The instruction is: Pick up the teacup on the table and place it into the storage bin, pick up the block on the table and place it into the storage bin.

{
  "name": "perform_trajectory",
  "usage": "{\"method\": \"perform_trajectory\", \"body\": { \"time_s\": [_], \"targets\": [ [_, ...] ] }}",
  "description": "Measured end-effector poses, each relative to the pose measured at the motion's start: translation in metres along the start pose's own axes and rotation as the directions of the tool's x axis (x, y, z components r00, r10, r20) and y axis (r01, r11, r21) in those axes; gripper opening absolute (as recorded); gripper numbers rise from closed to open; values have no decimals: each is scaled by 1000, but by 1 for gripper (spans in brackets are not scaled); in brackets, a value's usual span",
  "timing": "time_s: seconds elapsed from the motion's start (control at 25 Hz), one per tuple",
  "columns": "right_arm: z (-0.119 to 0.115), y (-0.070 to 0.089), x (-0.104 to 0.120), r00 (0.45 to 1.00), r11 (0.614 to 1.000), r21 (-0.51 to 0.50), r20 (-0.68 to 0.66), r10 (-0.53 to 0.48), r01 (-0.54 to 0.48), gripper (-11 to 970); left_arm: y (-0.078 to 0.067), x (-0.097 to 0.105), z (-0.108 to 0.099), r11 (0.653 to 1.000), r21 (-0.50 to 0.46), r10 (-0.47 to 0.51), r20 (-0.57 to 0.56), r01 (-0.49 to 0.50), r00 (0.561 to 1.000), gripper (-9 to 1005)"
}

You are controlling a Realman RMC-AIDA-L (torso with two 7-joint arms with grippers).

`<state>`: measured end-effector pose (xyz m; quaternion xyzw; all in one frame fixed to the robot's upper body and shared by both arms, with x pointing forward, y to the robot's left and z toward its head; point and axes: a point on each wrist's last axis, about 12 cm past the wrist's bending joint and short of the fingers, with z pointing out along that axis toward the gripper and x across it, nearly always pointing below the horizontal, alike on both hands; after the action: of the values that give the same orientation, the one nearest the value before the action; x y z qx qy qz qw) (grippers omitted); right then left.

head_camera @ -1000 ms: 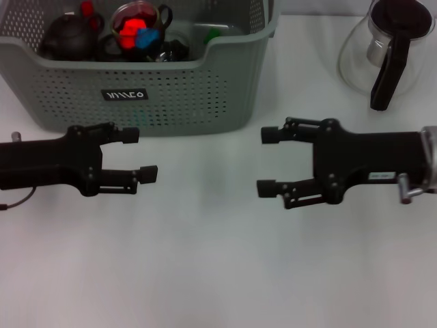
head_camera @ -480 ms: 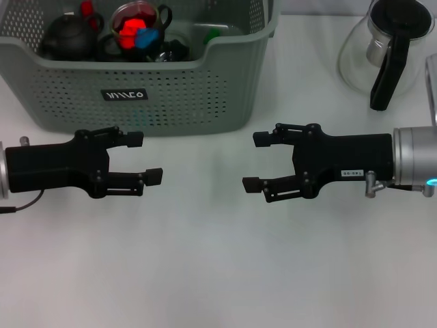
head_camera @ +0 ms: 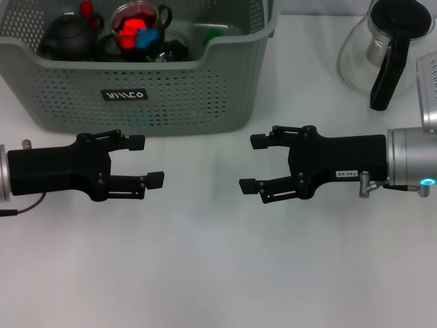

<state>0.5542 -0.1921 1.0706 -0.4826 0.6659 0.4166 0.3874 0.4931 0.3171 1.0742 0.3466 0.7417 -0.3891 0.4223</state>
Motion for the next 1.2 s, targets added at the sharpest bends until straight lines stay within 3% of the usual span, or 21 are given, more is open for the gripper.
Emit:
{"method": "perform_trajectory", "body": {
  "time_s": [1.2],
  "targets": [
    [-1,3,7,1000,1000,1,-1,21,-21,927,-6,-1,5,999,52,1,6,-1,1000,905]
  ]
}}
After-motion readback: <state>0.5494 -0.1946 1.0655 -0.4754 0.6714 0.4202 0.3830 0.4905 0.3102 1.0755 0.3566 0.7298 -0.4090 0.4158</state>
